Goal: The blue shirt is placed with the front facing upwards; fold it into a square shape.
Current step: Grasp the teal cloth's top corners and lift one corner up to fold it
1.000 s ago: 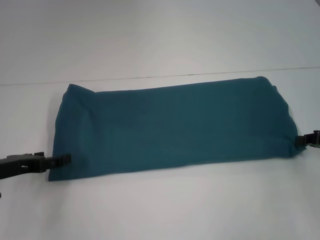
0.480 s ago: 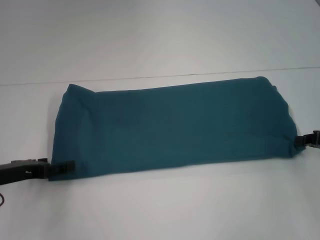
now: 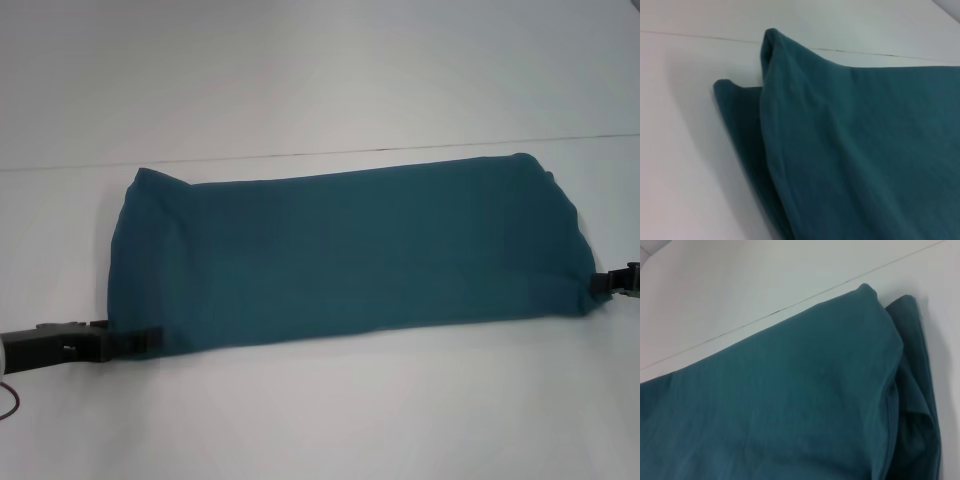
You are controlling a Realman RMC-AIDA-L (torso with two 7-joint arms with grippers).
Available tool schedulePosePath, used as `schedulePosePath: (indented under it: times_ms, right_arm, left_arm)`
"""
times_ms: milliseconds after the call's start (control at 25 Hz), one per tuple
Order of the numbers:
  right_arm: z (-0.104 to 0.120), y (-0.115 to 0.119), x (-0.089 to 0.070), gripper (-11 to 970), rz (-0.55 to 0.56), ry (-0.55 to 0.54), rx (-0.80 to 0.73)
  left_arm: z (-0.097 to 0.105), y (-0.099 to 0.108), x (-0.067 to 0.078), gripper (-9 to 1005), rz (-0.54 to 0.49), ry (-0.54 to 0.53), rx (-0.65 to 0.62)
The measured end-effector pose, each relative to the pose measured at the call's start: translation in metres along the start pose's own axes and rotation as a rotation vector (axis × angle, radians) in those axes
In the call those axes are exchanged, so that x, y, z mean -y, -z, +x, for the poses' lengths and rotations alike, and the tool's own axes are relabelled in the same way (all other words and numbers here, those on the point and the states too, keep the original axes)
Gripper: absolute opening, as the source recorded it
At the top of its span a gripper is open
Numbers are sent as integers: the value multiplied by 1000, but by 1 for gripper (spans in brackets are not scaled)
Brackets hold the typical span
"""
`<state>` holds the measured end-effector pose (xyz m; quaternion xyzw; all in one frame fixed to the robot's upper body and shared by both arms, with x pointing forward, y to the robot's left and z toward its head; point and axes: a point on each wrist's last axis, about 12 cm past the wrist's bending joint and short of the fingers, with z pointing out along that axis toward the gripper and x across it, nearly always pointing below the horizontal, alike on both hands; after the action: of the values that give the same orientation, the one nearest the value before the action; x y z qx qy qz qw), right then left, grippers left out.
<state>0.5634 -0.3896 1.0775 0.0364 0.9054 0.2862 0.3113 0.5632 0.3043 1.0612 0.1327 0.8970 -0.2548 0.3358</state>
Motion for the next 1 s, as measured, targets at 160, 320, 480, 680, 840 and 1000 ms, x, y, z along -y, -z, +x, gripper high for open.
schedulePosePath:
  times_ms: [160,320,480,680,840,1000]
  right_arm:
    - [0,0,0,23,0,-1,0]
    - [1,-1,0,31,1,1,1]
    - [1,-1,0,38,1,4,1]
    - [1,-1,-1,47,-3,6,0]
    - [1,-1,-1,55,-4,4,3]
    - [1,-1,-1,62,-5,3,4]
  left_arm:
    - [-3,-1,2,909,10,-9,0]
    - [-4,0,2,903,9,-11,1]
    - [-5,0,1,897,2,-13,5]
    - [-5,0,-2,822,-28,-25,-5]
    - [-5,-3,-1,748,-36,-34,-25]
    - [-5,-3,-2,653,-45,-34,-29]
